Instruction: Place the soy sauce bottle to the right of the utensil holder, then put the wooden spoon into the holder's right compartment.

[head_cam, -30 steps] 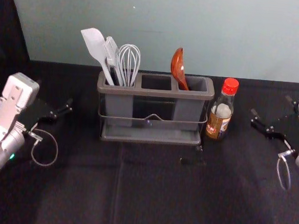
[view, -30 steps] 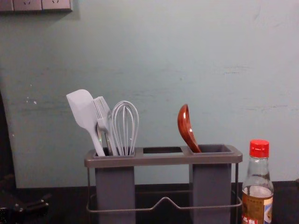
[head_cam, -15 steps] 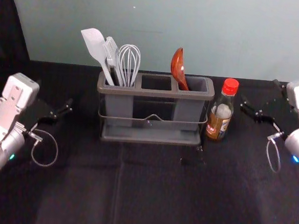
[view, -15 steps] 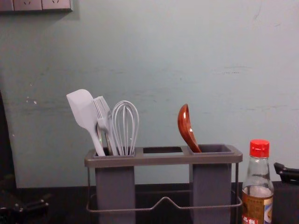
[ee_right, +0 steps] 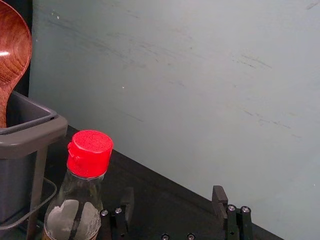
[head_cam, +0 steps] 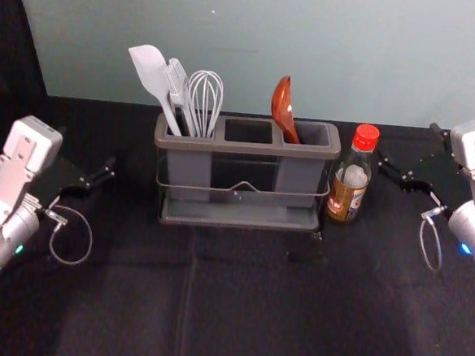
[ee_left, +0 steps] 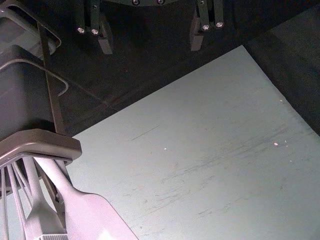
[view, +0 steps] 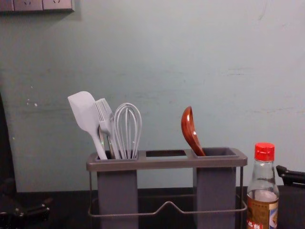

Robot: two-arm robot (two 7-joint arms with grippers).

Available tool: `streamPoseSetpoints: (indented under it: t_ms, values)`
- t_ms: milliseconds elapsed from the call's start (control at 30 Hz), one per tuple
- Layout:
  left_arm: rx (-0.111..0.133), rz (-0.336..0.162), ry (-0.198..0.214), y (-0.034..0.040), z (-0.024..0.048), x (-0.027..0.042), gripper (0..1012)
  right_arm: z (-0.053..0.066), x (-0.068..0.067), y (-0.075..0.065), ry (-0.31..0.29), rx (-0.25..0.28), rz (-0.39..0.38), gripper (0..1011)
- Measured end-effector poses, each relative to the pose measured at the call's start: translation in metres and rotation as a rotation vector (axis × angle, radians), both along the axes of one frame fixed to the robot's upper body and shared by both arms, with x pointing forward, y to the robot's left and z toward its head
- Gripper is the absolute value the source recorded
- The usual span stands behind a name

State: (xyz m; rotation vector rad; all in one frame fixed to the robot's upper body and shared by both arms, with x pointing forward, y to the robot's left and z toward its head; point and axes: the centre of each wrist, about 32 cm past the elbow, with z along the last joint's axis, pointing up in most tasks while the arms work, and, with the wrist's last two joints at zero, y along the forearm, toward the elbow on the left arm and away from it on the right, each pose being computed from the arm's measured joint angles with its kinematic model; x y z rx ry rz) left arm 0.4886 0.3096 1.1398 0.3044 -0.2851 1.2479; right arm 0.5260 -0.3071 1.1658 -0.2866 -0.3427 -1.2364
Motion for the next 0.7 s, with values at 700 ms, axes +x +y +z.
streamPoseSetpoints:
  t_ms: [700]
  values:
    - [0.000, 0.000, 0.000, 0.0000, 0.0000, 0.0000, 1005, 0.0005, 0.0000, -0.0004, -0.003, -0.001, -0.002, 1002]
